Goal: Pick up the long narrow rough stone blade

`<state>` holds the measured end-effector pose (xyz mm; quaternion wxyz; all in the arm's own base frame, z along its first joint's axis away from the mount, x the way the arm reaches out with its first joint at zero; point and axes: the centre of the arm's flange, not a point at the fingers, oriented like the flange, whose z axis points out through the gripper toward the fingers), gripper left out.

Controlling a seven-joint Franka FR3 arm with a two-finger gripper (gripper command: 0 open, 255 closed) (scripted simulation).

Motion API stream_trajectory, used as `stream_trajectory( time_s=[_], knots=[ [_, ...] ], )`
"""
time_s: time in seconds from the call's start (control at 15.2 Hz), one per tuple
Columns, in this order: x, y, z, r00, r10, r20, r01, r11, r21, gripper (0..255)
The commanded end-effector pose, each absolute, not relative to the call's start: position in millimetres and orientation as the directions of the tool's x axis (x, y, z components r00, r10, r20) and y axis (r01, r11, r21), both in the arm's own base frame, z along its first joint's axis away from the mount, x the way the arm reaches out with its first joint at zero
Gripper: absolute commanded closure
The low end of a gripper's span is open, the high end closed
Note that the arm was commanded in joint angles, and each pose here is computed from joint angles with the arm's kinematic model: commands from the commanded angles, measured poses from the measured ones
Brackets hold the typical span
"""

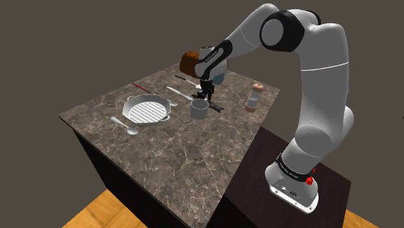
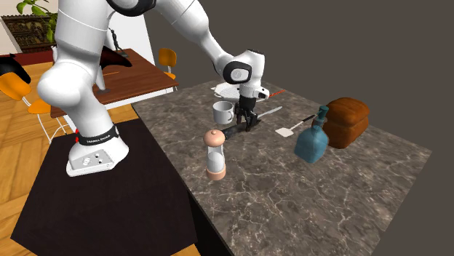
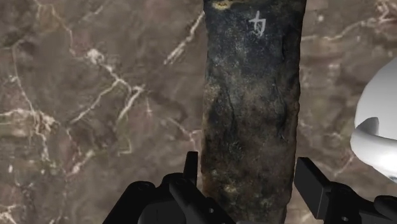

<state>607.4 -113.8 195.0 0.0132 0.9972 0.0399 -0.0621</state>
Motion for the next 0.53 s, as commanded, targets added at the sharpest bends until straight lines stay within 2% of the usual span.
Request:
stream_trajectory(
  time_s=[0.0, 0.46],
  knots=[
    [607.1, -113.9, 194.5, 0.989, 0.077, -0.126, 0.081, -0.997, 0.021, 255],
    [607.5, -113.7, 226.1, 0.989, 0.077, -0.126, 0.081, -0.997, 0.021, 255]
  ],
)
